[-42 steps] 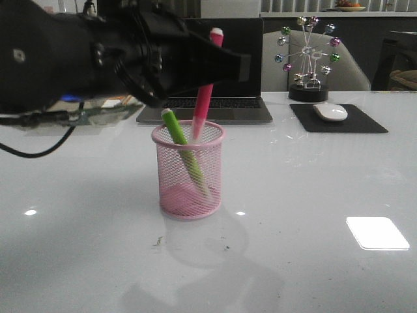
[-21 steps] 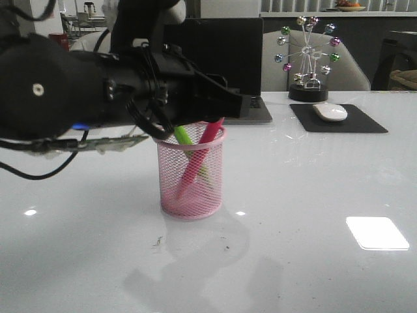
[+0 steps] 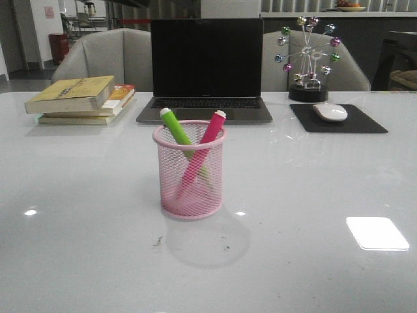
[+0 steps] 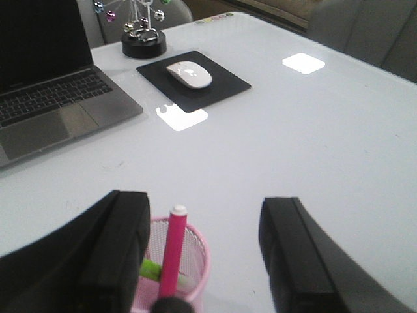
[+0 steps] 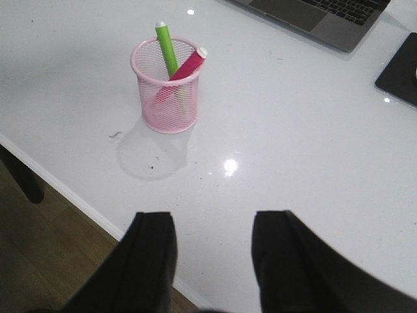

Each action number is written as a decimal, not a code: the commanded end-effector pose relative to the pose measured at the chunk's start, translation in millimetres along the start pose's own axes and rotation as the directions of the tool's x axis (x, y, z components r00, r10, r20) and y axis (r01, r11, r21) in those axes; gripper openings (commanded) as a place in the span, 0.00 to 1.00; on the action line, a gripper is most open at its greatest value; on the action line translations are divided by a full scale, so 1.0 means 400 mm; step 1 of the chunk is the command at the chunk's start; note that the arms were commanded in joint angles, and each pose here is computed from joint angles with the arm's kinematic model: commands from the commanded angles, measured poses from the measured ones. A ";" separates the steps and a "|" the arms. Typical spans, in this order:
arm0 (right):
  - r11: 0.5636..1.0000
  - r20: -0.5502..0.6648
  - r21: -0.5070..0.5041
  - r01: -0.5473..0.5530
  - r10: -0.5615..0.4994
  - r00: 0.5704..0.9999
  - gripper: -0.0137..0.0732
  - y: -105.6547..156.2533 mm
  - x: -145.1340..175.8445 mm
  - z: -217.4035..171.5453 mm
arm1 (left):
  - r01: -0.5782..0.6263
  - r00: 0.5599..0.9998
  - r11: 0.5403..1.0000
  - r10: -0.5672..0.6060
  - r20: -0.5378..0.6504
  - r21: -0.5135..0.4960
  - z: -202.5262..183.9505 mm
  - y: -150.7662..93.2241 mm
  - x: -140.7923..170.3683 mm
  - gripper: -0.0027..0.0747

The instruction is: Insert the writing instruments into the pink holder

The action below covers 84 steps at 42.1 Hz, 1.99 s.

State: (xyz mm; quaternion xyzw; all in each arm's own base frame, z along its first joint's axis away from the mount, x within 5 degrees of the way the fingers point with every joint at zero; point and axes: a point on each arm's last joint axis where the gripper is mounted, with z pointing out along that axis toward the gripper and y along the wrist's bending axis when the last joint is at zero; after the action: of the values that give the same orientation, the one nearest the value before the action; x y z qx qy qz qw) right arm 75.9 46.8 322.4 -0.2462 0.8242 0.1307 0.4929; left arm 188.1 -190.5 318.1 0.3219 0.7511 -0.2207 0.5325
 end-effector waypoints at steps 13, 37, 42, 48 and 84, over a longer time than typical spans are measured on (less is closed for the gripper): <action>1.000 0.105 0.012 0.015 -0.017 0.994 0.62 -0.003 -0.035 -0.013 | -0.053 0.989 0.997 0.060 -0.133 0.052 -0.241 -0.006 -0.027 0.61; 1.000 0.108 0.012 0.015 -0.017 0.994 0.62 -0.003 -0.036 -0.013 | -0.034 0.957 0.998 0.049 -0.286 0.059 -0.350 -0.012 0.128 0.60; 0.999 0.099 0.022 0.027 -0.029 0.995 0.62 -0.005 -0.034 -0.013 | -0.051 0.954 0.997 0.064 -0.294 0.051 -0.351 -0.009 0.137 0.59; 0.998 0.073 0.044 0.050 -0.053 0.996 0.56 -0.010 -0.028 -0.012 | -0.048 0.956 0.998 0.060 -0.288 0.048 -0.350 -0.009 0.136 0.57; 0.999 0.018 0.029 0.035 -0.035 0.999 0.22 -0.007 -0.016 -0.012 | -0.021 0.957 0.999 0.030 -0.287 0.036 -0.350 -0.008 0.135 0.16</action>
State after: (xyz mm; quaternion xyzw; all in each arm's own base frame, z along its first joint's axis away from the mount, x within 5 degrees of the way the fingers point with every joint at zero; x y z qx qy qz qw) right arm 74.4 42.8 316.8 -0.2554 0.8399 0.1043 0.4674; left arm 78.9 -81.9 300.1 0.3849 0.8288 -0.1564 0.3747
